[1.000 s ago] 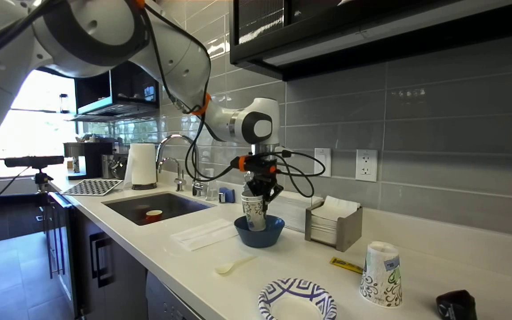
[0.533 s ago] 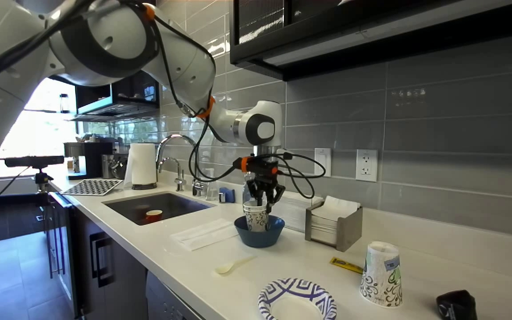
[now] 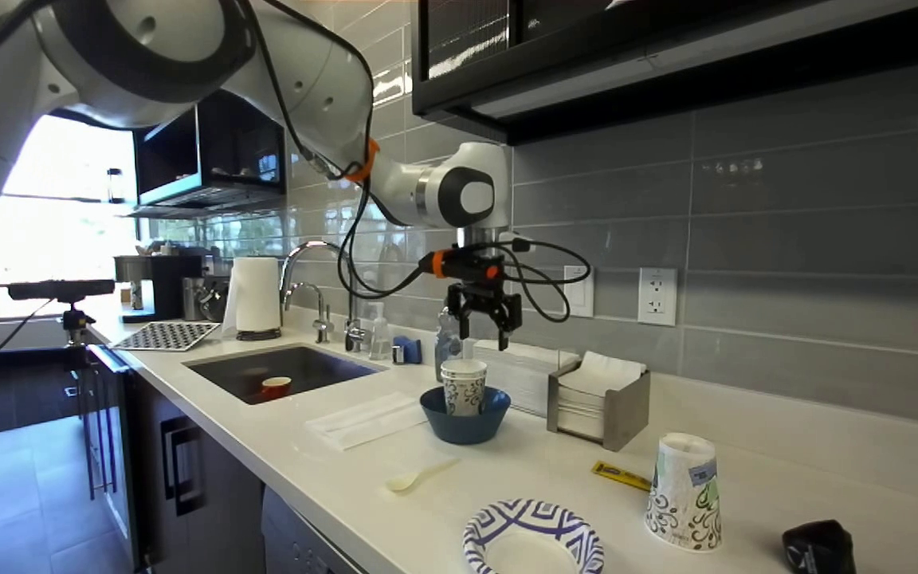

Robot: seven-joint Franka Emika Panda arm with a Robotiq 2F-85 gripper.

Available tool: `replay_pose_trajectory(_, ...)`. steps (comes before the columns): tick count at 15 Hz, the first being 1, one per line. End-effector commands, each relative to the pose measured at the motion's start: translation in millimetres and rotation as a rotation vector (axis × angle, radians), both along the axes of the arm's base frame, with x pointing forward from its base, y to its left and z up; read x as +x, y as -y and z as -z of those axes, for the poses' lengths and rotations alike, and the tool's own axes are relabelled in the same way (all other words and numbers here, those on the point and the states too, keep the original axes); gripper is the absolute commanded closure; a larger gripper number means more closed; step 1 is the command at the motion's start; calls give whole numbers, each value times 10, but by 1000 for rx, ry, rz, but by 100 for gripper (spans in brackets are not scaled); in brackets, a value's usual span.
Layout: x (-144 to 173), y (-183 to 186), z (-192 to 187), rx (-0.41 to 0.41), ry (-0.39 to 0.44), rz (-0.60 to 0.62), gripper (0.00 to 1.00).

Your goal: Stack up the two paper cups on the left, put the paper cups in the blue bowl and move the blue bowl to the left

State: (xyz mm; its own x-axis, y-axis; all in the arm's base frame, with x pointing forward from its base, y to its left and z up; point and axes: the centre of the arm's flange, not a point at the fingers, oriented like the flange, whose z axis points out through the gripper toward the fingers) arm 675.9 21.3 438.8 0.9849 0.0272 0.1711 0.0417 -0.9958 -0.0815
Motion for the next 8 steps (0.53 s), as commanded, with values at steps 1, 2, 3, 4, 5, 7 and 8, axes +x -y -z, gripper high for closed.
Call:
replay_pose_trajectory(1, -507, 333, -252, 63, 28, 139, 0)
replay_pose_trajectory(2, -598, 462, -267, 82, 30, 165, 0)
replay_pose_trajectory(3, -228, 299, -225, 40, 14, 101, 0)
replay_pose_trajectory(4, -281, 372, -269, 40, 17, 111, 0)
replay_pose_trajectory(5, -286, 389, -289, 40, 20, 114, 0)
replay_pose_trajectory(7, -274, 335, -247, 40, 13, 105, 0)
replay_pose_trajectory(8, -267, 306, -216, 41, 9, 101, 0)
